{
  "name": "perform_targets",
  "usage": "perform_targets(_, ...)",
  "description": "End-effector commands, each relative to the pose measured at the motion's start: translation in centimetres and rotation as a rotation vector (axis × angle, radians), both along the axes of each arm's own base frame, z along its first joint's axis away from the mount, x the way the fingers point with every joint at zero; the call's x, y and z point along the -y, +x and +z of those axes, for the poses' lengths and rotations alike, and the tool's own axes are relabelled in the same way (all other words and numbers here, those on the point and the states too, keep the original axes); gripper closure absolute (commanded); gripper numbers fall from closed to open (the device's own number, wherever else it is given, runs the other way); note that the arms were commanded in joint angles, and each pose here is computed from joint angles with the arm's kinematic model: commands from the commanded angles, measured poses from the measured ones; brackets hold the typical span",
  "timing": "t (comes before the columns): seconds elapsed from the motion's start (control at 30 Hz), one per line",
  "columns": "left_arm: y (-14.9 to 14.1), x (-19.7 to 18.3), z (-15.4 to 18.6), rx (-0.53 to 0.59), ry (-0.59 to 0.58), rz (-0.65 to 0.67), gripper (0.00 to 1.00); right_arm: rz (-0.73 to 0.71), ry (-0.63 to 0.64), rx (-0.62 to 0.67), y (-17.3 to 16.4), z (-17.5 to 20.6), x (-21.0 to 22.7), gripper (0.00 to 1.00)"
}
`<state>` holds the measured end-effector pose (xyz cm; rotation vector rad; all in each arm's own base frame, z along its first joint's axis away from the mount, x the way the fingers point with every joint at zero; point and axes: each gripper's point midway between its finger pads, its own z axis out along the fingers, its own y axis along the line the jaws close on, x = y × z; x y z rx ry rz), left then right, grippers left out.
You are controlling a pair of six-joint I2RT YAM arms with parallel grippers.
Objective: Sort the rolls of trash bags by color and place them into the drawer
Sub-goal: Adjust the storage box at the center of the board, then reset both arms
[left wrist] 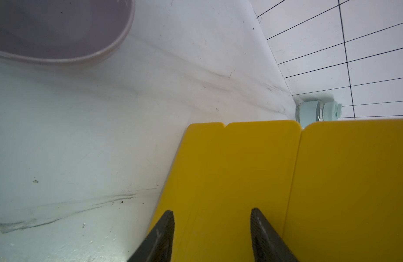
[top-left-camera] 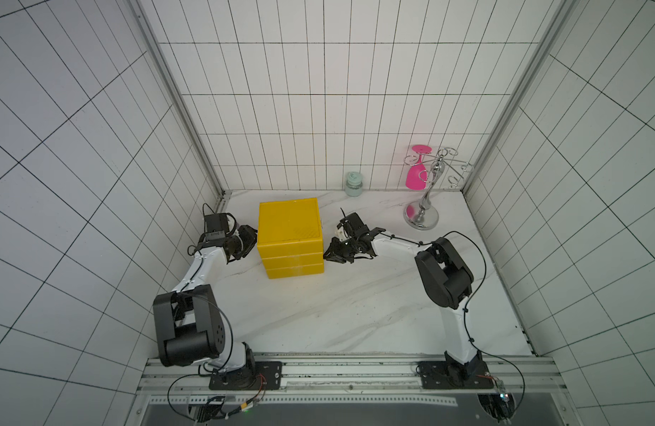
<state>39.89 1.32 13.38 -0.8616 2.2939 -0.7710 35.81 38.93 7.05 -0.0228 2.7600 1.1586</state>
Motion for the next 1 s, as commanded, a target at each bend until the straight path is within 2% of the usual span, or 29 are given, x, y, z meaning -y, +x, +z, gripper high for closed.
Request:
perform_targets(0.0, 0.6, 2.7, 0.8, 0.023, -0.029, -0.093, 0.46, 0.073, 0.062, 0.034, -2.8, 1.7, -2.0, 0.79)
perform_targets(0.23, 0.9, 4.1, 1.2, 0.023, -0.026, -0.130, 0.46, 0.049, 0.008, 0.049, -4.1, 1.0, -0.1, 0.79)
perform_targets(0.37, 0.0, 2.5, 1.9, 0.015, 0.028, -0.075, 0.45, 0.005, -0.054, 0.087, -3.3, 1.2, 2.9, 0.77)
perform_targets(0.53, -1.7, -0.9, 4.0, 0.042, 0.049, 0.017, 0.43, 0.010, -0.148, 0.171, -3.0, 2.9, 6.6, 0.65)
perform_targets(0.63, -3.0, -2.6, 6.3, 0.094, 0.081, 0.067, 0.42, -0.008, -0.205, 0.267, -2.8, 5.1, 9.2, 0.58)
perform_targets(0.8, -4.9, -4.5, 11.8, 0.254, 0.282, 0.154, 0.38, -0.138, -0.236, 0.415, -1.2, 10.1, 14.6, 0.56)
perform_targets(0.9, -5.5, -5.0, 15.5, 0.406, 0.503, 0.219, 0.33, -0.265, -0.296, 0.512, 0.1, 13.3, 18.2, 0.51)
perform_targets(0.97, -5.9, -5.0, 18.1, 0.539, 0.606, 0.272, 0.28, -0.325, -0.302, 0.579, 0.6, 15.8, 19.9, 0.49)
